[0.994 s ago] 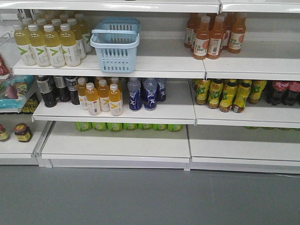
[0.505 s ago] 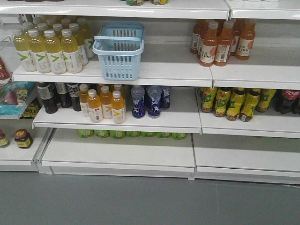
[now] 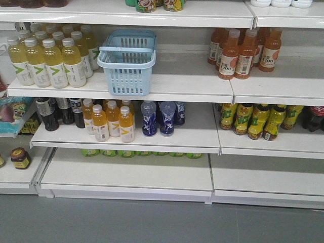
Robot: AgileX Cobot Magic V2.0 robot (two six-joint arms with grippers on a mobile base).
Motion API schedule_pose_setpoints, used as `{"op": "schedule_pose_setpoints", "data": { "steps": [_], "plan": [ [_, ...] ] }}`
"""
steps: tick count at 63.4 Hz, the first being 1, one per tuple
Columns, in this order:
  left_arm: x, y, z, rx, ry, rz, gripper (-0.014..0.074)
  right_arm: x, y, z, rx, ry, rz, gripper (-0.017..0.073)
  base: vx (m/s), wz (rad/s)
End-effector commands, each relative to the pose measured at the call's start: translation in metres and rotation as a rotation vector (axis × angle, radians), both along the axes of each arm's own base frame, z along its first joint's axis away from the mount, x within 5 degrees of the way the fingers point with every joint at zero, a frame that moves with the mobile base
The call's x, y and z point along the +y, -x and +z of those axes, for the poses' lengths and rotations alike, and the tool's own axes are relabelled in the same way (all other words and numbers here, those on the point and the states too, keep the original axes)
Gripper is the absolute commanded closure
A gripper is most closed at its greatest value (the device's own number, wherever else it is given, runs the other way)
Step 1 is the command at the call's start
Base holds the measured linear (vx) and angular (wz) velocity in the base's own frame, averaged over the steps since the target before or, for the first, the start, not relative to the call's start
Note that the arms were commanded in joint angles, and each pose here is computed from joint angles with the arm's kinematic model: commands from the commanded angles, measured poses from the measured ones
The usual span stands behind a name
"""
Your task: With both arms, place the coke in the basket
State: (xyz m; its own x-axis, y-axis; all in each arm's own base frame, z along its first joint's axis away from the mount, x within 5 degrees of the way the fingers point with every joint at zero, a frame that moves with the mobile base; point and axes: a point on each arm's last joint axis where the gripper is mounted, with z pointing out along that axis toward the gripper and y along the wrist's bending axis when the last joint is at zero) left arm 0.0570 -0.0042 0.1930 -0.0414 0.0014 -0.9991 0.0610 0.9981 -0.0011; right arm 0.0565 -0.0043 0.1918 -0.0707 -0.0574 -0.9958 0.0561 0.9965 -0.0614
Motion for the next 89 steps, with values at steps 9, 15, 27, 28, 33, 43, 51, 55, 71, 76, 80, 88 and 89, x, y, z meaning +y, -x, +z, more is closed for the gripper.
{"op": "schedule_pose_setpoints", "data": {
  "steps": [9, 15, 27, 28, 33, 43, 51, 55, 71, 76, 80, 88, 89],
  "plan": [
    [0.0012, 0.0014, 0.0078, -0.089, 0.022, 0.012, 0.06, 0.001, 0.0007, 0.0043, -0.078, 0.02, 0.01, 0.0561, 0.12, -0.03],
    [0.0012, 0.0014, 0.0078, -0.089, 0.022, 0.012, 0.06, 0.001, 0.0007, 0.0043, -0.078, 0.02, 0.01, 0.0561, 0.13, -0.03],
    [0.0012, 0.0014, 0.0078, -0.089, 0.022, 0.012, 0.06, 0.001, 0.0007, 0.0043, -0.078, 0.02, 0.01, 0.0561, 0.13, -0.03],
    [0.0012, 0.0014, 0.0078, -0.089, 0.022, 0.012, 0.06, 0.001, 0.0007, 0.0043, -0.078, 0.02, 0.01, 0.0561, 0.13, -0.03],
    [0.0012, 0.0014, 0.0078, -0.089, 0.022, 0.012, 0.06, 0.001, 0.0007, 0.0043, -0.078, 0.02, 0.01, 0.0561, 0.13, -0.03],
    [0.0012, 0.0014, 0.0078, -0.089, 0.022, 0.012, 0.06, 0.001, 0.0007, 0.0043, -0.078, 0.02, 0.01, 0.0561, 0.14, -0.03],
    [0.0012, 0.0014, 0.0078, -0.089, 0.022, 0.012, 0.06, 0.001, 0.0007, 0.0043, -0.078, 0.02, 0.01, 0.0561, 0.13, -0.03],
    [0.0012, 0.0014, 0.0078, -0.089, 0.022, 0.012, 0.06, 0.001, 0.0007, 0.0043, -0.078, 0.02, 0.01, 0.0561, 0.13, -0.03],
    [0.0012, 0.0014, 0.0078, -0.089, 0.022, 0.012, 0.06, 0.001, 0.0007, 0.0043, -0.078, 0.02, 0.01, 0.0561, 0.12, -0.03],
    [0.0012, 0.0014, 0.0078, -0.089, 0.022, 0.012, 0.06, 0.001, 0.0007, 0.0043, -0.078, 0.02, 0.01, 0.0561, 0.1, -0.03],
    [0.0012, 0.0014, 0.0078, -0.089, 0.022, 0.012, 0.06, 0.001, 0.0007, 0.0043, -0.078, 0.02, 0.01, 0.0561, 0.1, -0.02],
    [0.0012, 0.0014, 0.0078, -0.089, 0.022, 0.012, 0.06, 0.001, 0.0007, 0.0043, -0.078, 0.02, 0.01, 0.0561, 0.09, -0.02],
    [0.0012, 0.0014, 0.0078, -0.089, 0.022, 0.012, 0.06, 0.001, 0.0007, 0.0043, -0.078, 0.02, 0.01, 0.0561, 0.09, -0.02]
  ]
}}
